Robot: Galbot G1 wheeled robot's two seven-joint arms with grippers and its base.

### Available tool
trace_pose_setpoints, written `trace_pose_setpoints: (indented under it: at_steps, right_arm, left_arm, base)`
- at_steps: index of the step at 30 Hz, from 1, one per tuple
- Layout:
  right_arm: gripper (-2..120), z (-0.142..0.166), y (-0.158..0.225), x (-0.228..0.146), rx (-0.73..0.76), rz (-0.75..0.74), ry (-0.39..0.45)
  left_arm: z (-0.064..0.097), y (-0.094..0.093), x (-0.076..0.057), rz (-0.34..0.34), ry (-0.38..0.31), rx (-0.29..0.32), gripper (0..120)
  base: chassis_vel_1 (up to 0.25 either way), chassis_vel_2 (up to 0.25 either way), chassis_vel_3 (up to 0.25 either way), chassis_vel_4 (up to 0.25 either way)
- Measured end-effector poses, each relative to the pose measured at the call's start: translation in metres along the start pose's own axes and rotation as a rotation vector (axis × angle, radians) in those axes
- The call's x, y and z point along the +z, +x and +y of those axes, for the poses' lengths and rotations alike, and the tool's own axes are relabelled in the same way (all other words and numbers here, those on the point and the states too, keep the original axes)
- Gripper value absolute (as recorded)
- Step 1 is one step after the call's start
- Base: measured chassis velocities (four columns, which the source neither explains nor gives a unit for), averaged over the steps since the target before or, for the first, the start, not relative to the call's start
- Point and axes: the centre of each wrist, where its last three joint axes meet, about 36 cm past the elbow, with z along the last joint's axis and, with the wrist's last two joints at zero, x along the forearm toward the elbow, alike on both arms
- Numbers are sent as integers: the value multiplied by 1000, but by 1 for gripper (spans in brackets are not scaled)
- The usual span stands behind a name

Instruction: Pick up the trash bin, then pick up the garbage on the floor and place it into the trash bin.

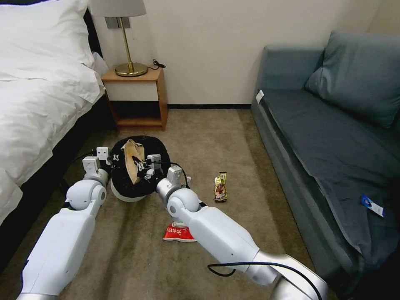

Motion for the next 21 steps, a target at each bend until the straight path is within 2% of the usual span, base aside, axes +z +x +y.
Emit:
trace_pose_setpoints:
  at_steps: [3,4,7,11,14,15,17,18,20,21]
  right_arm:
    - [32,-6,2,1,9,3,4]
    - [32,-6,2,1,9,3,4]
    - [47,-8,1,2,15,3,3]
    - [56,-10,1,2,18,2,3]
    - [73,-12,1,2,20,-2,5]
    - [73,-12,1,2,20,-2,5]
    - [84,-15,4,-7,25,-19,10]
    - [84,-15,4,-7,25,-19,10]
    - [92,-25,15,-20,58,-23,25]
    - [92,-25,15,-20,58,-23,25]
  left_arm:
    - [4,-4,2,1,1,-2,6]
    - [4,-4,2,1,1,-2,6]
    - [1,-7,2,0,7,0,6]
    - [-2,-9,2,0,11,3,6]
    - [-4,-9,5,2,8,5,6]
    - [-4,-9,5,2,8,5,6]
    - [-4,-8,9,8,2,5,6]
    - [-4,-8,9,8,2,5,6]
    - [-1,-6,10,10,-3,1,6]
    - [-1,-6,10,10,-3,1,6]
  base:
    - [0,0,0,0]
    - [0,0,0,0]
    - [0,0,0,0]
    - [0,0,0,0]
    - [0,0,0,0]
    - [0,0,0,0]
    - [0,0,0,0]
    - [0,0,0,0]
    - [0,0,0,0]
    - [0,0,0,0]
